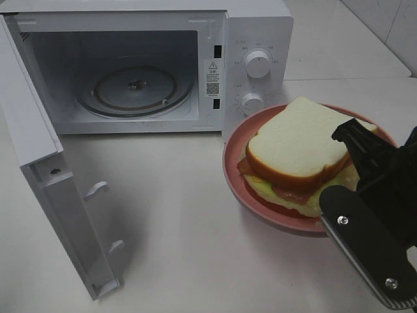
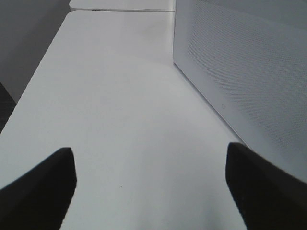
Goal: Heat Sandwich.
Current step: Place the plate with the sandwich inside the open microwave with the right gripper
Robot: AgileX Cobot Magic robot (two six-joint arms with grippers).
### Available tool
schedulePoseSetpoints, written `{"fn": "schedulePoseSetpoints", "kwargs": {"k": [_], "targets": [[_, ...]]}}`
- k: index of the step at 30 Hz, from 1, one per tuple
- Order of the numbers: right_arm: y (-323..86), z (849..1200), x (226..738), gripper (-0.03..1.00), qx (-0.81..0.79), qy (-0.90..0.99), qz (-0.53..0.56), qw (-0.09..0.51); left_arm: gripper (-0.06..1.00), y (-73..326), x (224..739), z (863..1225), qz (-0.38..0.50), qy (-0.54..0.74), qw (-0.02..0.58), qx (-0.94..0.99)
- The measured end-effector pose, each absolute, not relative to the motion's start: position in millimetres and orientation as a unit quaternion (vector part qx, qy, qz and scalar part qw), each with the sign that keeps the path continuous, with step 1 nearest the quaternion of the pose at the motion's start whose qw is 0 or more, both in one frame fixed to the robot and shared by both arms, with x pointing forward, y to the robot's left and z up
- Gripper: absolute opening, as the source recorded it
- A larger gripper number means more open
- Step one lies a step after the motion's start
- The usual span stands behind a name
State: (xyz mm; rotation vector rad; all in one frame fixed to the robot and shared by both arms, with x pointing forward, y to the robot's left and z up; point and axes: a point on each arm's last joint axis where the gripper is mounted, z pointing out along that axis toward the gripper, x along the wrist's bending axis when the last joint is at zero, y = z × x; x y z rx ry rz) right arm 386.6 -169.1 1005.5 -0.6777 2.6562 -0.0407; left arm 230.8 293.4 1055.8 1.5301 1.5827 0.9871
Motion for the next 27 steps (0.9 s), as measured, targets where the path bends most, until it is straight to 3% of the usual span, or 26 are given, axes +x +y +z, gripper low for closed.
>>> {"fn": "schedulePoseSetpoints", "kwargs": {"k": [27], "targets": [[-113, 976, 431, 0.04, -0.32, 0.927, 0.003, 0.196, 0.8, 293, 231, 1056, 0.382, 0.613, 0.357, 0.593]]}}
